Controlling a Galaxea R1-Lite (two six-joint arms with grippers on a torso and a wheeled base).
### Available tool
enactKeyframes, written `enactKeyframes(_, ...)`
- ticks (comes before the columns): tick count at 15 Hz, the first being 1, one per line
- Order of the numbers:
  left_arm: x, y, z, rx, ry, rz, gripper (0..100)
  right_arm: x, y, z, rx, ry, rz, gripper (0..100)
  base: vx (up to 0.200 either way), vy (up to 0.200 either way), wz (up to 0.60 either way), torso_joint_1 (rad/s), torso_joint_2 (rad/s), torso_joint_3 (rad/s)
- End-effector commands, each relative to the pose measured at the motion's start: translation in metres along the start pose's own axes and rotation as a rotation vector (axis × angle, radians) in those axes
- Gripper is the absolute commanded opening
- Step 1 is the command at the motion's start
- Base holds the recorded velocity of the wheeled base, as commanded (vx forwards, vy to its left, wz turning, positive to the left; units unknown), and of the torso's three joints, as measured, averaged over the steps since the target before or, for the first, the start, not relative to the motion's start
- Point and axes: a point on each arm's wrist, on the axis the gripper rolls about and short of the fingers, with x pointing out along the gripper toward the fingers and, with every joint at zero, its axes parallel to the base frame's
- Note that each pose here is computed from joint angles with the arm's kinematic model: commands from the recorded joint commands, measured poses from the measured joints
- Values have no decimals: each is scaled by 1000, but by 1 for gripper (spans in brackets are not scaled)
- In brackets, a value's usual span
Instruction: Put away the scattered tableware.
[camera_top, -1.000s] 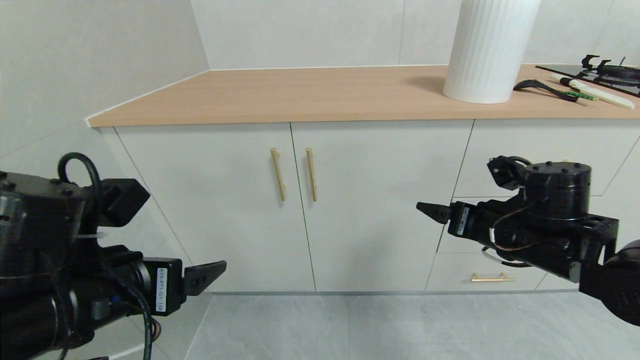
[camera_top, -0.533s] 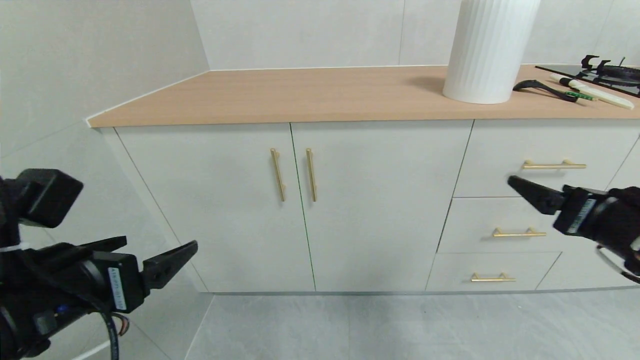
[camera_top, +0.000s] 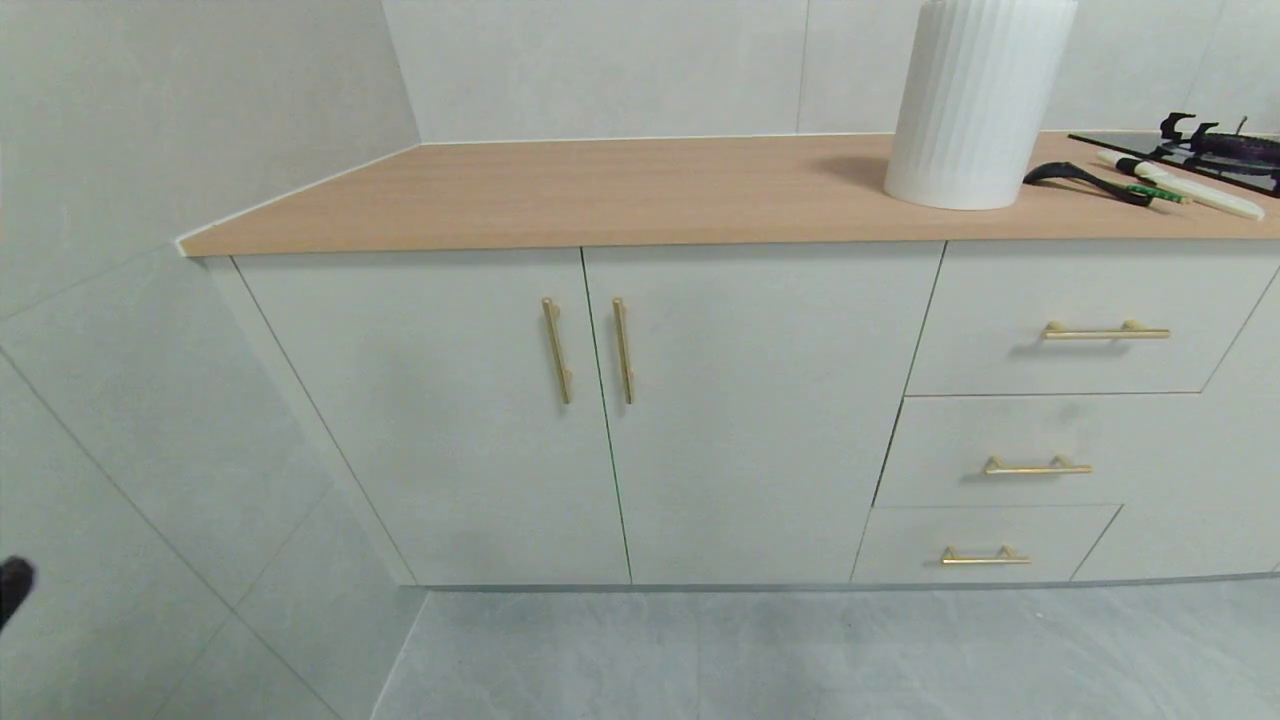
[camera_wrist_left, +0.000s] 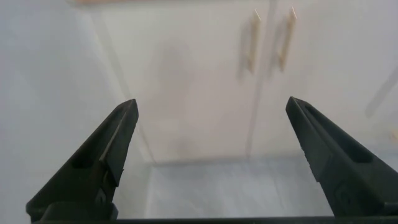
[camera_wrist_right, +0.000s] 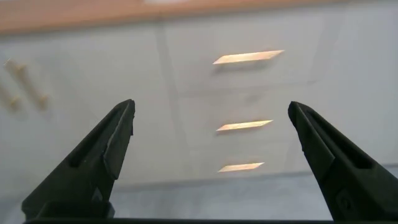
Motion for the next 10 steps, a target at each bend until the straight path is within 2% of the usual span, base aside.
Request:
enactKeyframes(1,-62,15,-12,-27,-217,116,100,-70,-18,-10,-90,-208,-130,100,0,0,0,0,0,0)
enactKeyframes(3,-76,13,-21,-18,-244,143,100,-77,-18,-15,-115,-220,-210,100,0,0,0,0,0,0)
enactKeyframes(5,-76,12,-19,-30,-266,193,100,-91,-14,-24,-127,-259,-288,100,0,0,0,0,0,0)
enactKeyframes(7,-71,9,-26,-36,-288,234,100,-87,-15,-38,-127,-219,-309,100,0,0,0,0,0,0)
enactKeyframes(8,-70,7,-31,-25,-294,274,100,-85,-15,-42,-117,-217,-304,100,0,0,0,0,0,0)
enactKeyframes(9,-75,3,-47,11,-298,281,100,-78,-15,-56,-114,-169,-289,100,0,0,0,0,0,0)
enactKeyframes(10,-73,1,-58,29,-266,248,100,-74,-14,-66,-125,-131,-269,100,0,0,0,0,0,0)
